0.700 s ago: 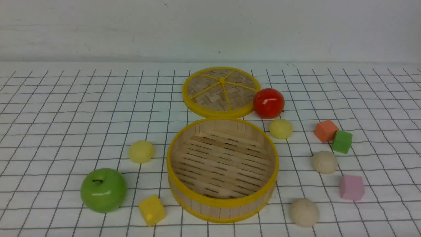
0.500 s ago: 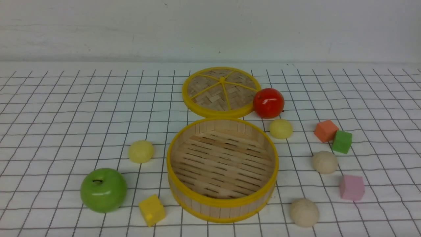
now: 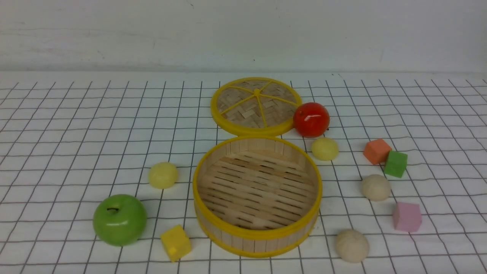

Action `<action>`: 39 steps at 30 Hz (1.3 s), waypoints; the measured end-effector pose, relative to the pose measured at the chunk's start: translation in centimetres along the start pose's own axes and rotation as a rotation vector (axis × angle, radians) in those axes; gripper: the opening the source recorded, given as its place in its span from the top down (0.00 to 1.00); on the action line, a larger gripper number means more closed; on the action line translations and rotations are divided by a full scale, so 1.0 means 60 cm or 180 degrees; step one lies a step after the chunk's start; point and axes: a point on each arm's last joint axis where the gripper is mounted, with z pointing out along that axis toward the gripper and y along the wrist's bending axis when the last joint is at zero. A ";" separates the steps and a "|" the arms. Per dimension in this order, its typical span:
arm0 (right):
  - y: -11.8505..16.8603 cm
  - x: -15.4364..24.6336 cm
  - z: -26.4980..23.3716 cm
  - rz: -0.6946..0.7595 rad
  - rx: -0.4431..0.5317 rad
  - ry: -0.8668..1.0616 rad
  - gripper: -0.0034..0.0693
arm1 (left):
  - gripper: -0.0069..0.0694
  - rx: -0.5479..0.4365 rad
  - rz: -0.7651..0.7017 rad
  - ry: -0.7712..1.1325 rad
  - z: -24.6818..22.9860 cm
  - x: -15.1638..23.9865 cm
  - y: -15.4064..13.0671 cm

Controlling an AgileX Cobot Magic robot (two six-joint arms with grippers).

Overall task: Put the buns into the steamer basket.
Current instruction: Use the left arm to grab a steamed stuffed bun

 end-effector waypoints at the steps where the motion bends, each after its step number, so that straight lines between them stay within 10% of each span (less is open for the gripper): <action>1: 0.000 0.000 0.000 0.0000 0.0000 0.0000 0.62 | 0.60 0.0000 0.0000 0.0000 0.000 0.000 0.000; 9: 0.000 0.000 0.000 0.0000 0.0000 0.0000 0.62 | 0.60 0.0047 -0.0085 -0.0058 0.000 -0.003 -0.002; 15: 0.000 0.000 0.000 0.0000 0.0000 0.0000 0.62 | 0.60 0.0621 -0.1719 -0.0556 -0.005 -0.033 -0.021; 22: 0.000 0.000 0.000 0.0000 0.0000 0.0000 0.62 | 0.64 0.0941 -0.2298 -0.0856 -0.025 -0.075 -0.035; 31: 0.000 0.000 0.000 0.0000 0.0000 0.0000 0.62 | 0.93 0.0557 -0.0777 0.0626 -0.027 -0.183 -0.113; 39: 0.000 0.000 0.000 0.0000 0.0000 0.0000 0.62 | 0.93 0.0006 -0.0018 0.2129 0.116 -0.226 -0.131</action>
